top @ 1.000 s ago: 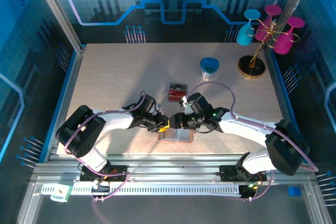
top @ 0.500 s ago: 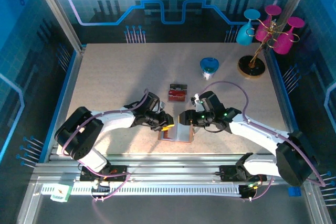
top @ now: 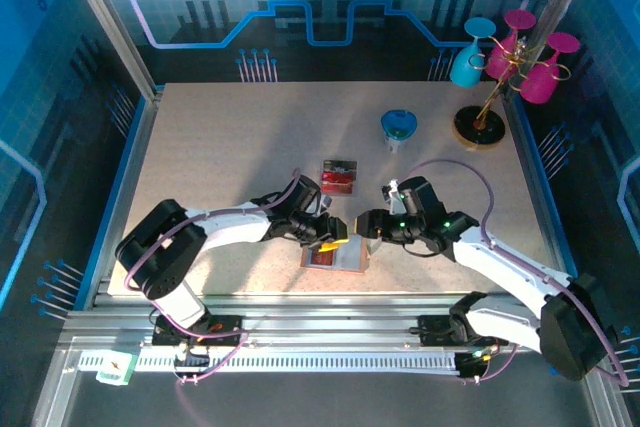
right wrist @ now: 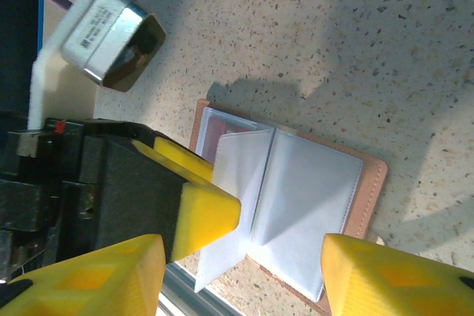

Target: Take the credit cards out of the card holder

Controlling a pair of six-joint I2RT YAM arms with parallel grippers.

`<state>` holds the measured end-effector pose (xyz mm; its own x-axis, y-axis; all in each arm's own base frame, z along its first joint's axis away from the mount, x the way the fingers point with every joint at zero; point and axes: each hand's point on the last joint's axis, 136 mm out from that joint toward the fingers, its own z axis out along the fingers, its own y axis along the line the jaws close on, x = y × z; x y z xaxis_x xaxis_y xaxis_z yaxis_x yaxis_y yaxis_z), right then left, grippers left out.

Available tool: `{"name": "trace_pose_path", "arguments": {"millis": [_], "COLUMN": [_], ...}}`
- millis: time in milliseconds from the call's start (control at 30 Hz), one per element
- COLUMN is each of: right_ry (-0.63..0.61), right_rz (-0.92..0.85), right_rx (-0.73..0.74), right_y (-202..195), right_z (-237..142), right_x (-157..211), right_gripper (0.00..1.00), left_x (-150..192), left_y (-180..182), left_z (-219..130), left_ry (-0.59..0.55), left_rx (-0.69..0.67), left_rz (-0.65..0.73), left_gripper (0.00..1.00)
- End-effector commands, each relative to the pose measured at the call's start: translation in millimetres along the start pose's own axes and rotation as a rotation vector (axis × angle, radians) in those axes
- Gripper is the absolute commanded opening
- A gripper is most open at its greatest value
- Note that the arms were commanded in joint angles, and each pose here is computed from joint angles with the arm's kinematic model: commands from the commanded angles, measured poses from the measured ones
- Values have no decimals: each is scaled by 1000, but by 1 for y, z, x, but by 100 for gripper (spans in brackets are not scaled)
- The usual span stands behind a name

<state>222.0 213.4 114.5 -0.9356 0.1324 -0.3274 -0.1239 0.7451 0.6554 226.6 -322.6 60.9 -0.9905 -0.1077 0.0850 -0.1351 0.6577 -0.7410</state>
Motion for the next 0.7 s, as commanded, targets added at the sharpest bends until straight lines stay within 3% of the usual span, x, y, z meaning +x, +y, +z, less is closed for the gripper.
{"name": "trace_pose_path", "arguments": {"millis": [0,333,667], "right_ry": [-5,-6,20], "right_rz": [13,51,65], "right_rx": [19,45,53], "right_y": [-9,-22,-27], "right_z": [-6,-10,-9], "right_x": [4,11,17], "right_gripper": [59,59,57], "left_x": [1,4,2], "left_y": [-8,-7,-9], "left_z": [8,26,23], "left_ry": [16,42,21], "left_rx": [7,2,5], "left_rz": [-6,-17,-11], "left_gripper": [43,53,56]}}
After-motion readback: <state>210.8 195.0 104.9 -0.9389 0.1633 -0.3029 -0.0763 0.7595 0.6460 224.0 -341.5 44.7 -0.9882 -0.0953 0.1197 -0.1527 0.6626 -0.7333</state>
